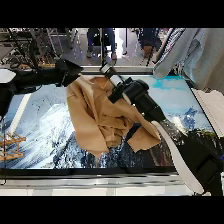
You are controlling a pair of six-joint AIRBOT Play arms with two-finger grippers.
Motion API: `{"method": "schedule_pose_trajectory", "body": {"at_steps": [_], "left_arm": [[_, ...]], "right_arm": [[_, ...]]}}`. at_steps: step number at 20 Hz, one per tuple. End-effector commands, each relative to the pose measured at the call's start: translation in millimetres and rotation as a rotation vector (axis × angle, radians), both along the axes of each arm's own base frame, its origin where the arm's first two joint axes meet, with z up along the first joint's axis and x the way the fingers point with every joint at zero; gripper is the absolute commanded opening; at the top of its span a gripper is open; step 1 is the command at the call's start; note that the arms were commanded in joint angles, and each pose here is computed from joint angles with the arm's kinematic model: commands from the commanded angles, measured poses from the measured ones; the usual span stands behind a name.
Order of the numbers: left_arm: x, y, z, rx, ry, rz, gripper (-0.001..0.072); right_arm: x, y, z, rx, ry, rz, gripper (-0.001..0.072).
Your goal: Fold the clothes and pants, and hang the long-sleeved shirts on hangers.
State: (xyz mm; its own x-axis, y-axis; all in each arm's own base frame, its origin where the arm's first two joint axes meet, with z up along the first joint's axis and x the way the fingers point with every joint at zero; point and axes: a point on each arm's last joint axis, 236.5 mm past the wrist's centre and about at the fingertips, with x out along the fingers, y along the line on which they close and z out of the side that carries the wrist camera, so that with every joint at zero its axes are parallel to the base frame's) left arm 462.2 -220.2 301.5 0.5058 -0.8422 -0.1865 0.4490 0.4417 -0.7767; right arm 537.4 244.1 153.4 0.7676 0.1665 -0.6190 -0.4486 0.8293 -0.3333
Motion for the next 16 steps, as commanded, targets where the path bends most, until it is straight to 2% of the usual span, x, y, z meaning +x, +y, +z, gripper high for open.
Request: {"method": "schedule_pose_trajectory", "body": {"at_steps": [1,4,6,9,11,13,16], "left_arm": [[-73,-18,49,0.048,-0.13,-0.15,0.051],[-154,-16,88,0.108,-0.238,-0.247,0.051],[-194,-6,111,0.141,-0.321,-0.244,0.051],[-218,20,128,0.241,-0.423,-0.12,0.051],[-218,45,128,0.347,-0.456,0.001,0.0509],[-211,70,121,0.451,-0.46,0.109,0.0509],[-197,101,108,0.583,-0.437,0.22,0.0506]], "right_arm": [[15,-5,69,0.412,-0.069,-0.155,0.0015],[18,-51,178,0.628,-0.281,-0.228,0.0015],[6,-106,232,0.655,-0.421,-0.309,0.0015],[-31,-203,291,0.55,-0.594,-0.456,0.0015],[-69,-281,313,0.445,-0.666,-0.628,0.0016],[-121,-369,307,0.334,-0.642,-0.892,0.0016],[-239,-485,256,0.185,-0.453,-1.407,0.0016]]}}
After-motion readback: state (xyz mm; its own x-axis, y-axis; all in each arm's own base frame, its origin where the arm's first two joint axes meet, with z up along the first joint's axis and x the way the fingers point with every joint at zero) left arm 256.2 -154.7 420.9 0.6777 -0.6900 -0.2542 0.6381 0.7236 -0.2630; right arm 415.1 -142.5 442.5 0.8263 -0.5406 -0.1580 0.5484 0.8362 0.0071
